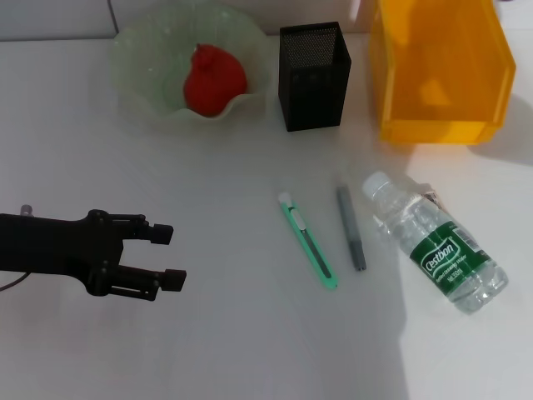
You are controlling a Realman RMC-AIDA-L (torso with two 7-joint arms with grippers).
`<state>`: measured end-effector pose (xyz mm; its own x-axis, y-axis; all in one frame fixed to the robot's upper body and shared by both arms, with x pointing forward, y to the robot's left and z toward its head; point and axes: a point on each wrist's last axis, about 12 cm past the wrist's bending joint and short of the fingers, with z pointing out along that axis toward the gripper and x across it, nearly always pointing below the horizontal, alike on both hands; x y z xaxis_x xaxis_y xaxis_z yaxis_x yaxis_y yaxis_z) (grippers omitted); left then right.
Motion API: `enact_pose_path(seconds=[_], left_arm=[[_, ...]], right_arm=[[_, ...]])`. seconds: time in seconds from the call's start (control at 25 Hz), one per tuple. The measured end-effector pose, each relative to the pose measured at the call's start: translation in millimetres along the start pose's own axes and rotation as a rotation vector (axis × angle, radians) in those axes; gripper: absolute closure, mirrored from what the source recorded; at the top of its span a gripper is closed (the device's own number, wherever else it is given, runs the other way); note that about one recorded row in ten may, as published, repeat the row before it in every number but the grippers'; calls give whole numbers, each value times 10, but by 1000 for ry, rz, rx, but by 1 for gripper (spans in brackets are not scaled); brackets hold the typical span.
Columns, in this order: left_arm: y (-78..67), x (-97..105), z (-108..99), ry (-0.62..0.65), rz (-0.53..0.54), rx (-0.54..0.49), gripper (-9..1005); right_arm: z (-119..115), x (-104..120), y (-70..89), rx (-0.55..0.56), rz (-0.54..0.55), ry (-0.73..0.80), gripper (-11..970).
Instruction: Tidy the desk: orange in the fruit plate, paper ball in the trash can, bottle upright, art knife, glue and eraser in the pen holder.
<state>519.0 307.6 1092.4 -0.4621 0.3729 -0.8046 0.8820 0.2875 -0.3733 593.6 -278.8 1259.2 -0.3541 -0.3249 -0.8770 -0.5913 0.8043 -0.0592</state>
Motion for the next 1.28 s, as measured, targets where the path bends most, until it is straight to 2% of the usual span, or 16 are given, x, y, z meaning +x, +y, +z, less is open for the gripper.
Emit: enact_pose_path(seconds=[0.04,0.08,0.12,0.24,0.44,0.72,0.88,1.0,1.16,1.24,1.28], left_arm=[[0,0,0,0,0,0,151],[0,0,0,0,0,0,151],[6,-36,31,-2,8,7,151],[7,-63,66,-4,12,15,151],[3,-91,96,-7,15,26,151],[6,-96,97,-7,16,24,152],[5,-98,97,-7,16,26,152],[3,-99,97,-7,16,28,152],[7,-95,73,-1,12,25,152],[8,-91,60,1,6,23,152],[8,-91,60,1,6,23,152]], right_arm=[[-2,55,-99,33,41,-19,443],[40,216,-308,99,134,-65,437],[40,216,-308,99,134,-65,431],[173,413,-459,135,192,-103,413],[347,513,-498,108,228,-86,383],[295,550,-499,105,234,-77,323],[133,478,-407,40,219,-54,263],[20,394,-321,-10,195,-14,274],[-179,175,-98,-71,131,166,288],[-208,89,11,-95,106,258,295],[-151,50,112,-123,92,356,298]])
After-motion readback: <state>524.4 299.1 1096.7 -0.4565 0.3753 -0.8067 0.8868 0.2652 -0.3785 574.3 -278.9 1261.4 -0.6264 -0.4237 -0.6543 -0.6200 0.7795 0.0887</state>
